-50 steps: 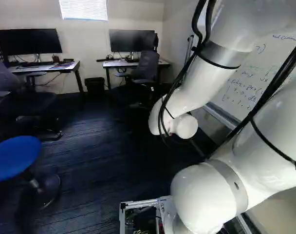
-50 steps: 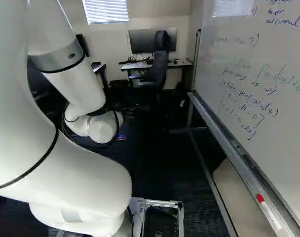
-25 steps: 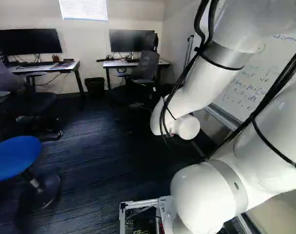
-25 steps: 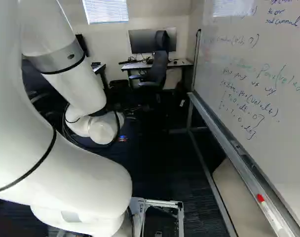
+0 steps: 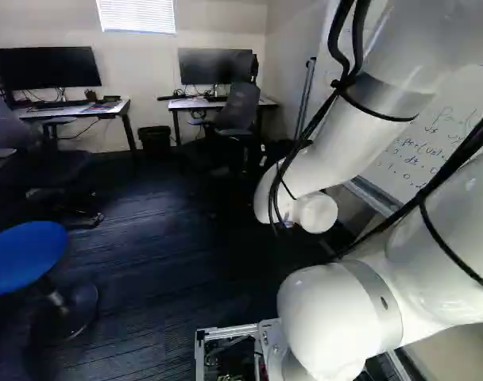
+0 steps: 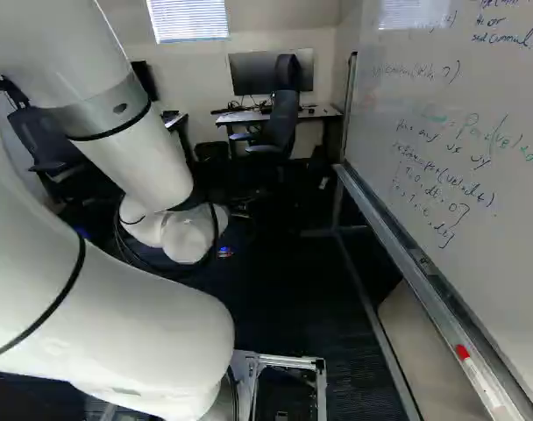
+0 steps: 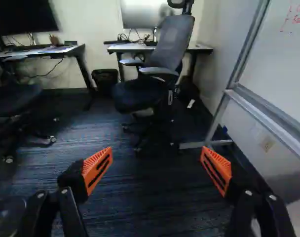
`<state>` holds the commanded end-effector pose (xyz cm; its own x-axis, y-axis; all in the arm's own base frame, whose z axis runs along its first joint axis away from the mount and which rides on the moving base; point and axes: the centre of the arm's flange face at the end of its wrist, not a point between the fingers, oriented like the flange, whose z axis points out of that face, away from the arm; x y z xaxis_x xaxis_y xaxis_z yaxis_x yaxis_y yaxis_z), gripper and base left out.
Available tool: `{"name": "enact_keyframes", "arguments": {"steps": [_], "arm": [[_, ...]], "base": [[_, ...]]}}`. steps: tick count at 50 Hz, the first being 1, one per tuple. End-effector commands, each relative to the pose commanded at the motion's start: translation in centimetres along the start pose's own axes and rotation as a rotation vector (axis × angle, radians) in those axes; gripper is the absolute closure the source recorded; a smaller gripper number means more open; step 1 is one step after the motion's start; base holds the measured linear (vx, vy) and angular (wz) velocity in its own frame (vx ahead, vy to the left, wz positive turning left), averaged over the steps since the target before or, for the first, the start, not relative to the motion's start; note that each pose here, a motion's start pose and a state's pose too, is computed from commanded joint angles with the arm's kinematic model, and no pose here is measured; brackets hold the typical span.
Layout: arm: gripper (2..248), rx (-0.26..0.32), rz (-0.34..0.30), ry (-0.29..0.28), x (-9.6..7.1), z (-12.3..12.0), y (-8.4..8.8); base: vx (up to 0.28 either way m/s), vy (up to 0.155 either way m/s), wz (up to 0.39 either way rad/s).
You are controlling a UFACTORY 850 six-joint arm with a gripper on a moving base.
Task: Open the door and move inside
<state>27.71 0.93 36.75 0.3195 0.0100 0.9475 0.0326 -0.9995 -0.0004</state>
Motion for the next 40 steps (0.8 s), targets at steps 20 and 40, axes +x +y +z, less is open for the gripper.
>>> {"name": "enact_keyframes", "arguments": {"steps": [20,40], "arm": [[3,-0.03,0.01,-0.006,-0.39,-0.6,0.88],[3,-0.031,0.01,-0.006,-0.4,-0.62,0.91]], "base": [[0.0,0.0,0.0],[0.0,0.0,0.0]]}}
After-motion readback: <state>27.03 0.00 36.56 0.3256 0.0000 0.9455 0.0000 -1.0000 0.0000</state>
